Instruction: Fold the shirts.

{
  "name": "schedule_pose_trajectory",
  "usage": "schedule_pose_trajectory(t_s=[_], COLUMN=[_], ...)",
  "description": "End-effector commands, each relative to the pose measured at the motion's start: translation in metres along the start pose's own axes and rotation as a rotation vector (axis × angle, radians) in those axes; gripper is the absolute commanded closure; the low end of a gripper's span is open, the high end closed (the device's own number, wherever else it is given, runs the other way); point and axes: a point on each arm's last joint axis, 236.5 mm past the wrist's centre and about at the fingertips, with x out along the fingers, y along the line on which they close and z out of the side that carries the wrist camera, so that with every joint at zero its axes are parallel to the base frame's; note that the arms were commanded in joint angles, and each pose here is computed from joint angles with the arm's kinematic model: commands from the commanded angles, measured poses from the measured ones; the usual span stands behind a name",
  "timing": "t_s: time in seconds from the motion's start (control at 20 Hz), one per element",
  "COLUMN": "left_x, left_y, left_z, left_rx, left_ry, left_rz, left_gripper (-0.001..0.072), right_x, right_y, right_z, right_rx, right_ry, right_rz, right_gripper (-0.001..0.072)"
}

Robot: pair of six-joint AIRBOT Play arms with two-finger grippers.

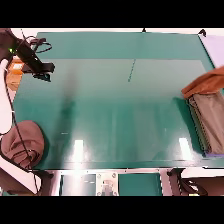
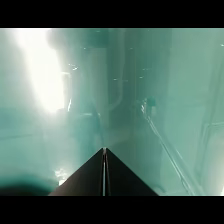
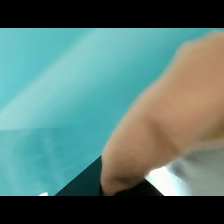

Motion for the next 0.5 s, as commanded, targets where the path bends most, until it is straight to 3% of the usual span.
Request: schedule_pose_trajectory(t_s=[0.0,0.45], left_x=[-0.001,-0.001], left_y=[-0.008,-0.016], left_z=[0.001,0.001], left_rx=[0.004,0.011], left_ry=[-0.004,-0.005], left_rz=[-0.032,-0.067], left_gripper=[0.0684,0.0684], right_x=[-0.043,-0.067], right_y=[-0.075,-0.183], right_z=[-0.013,-0.121], right_rx=[0.104,0.393], right_ry=[0.012,0.277], right_rz=[-0.228,-0.699], right_gripper=[0.0699,0.0699])
